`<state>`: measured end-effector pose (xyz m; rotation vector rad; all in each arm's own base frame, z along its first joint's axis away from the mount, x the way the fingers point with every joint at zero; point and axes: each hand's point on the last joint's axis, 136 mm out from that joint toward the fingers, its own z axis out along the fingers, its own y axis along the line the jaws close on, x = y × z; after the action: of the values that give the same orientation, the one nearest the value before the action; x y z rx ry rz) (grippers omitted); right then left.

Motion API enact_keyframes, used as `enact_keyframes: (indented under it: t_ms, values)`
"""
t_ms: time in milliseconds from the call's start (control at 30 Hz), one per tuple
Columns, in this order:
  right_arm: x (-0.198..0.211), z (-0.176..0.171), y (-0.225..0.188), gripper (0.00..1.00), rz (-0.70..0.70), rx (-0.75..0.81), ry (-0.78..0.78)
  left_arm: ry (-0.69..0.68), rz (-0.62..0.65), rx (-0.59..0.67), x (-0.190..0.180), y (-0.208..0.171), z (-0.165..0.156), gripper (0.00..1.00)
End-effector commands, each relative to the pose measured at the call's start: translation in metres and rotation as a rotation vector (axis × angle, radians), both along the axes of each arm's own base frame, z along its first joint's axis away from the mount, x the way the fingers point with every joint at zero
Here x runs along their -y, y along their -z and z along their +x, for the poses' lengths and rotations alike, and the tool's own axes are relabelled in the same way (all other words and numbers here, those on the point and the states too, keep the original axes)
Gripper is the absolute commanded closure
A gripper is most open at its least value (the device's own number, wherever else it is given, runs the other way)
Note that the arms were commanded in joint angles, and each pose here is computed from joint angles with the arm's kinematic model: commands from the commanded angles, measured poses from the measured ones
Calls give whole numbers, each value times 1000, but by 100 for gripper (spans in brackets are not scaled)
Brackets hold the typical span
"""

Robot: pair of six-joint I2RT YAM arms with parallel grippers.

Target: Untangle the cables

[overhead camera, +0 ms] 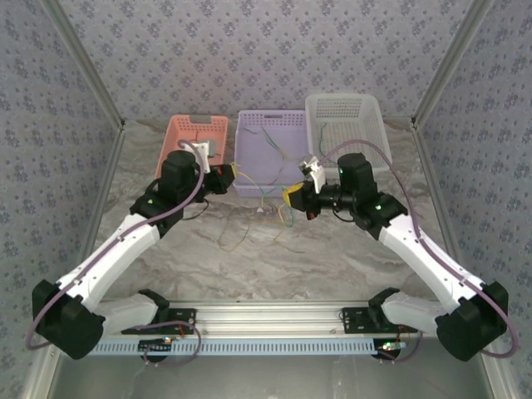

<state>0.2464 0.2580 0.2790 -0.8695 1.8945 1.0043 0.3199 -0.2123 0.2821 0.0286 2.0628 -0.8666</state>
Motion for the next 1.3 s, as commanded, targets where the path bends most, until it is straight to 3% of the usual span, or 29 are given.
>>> enact_keyframes:
  t_ms: [0,200,333,667,967,1267]
  values:
    - [16,-2,13,100,-59,-5,69,-133,-28,12,-35,-11,4,100]
    - [38,-6,22,100,-185,41,133,-285,-62,-23,-93,-15,4,100]
    - [36,-12,33,100,-288,73,137,-305,-134,-15,-113,-33,6,100]
    - [-2,-27,82,100,-636,185,121,-204,-394,128,-124,-120,35,100]
    - [-17,-30,124,100,-915,237,95,-134,-498,213,-119,-188,48,100]
    - [-34,-31,132,100,-1007,318,103,-80,-603,255,-114,-220,46,100]
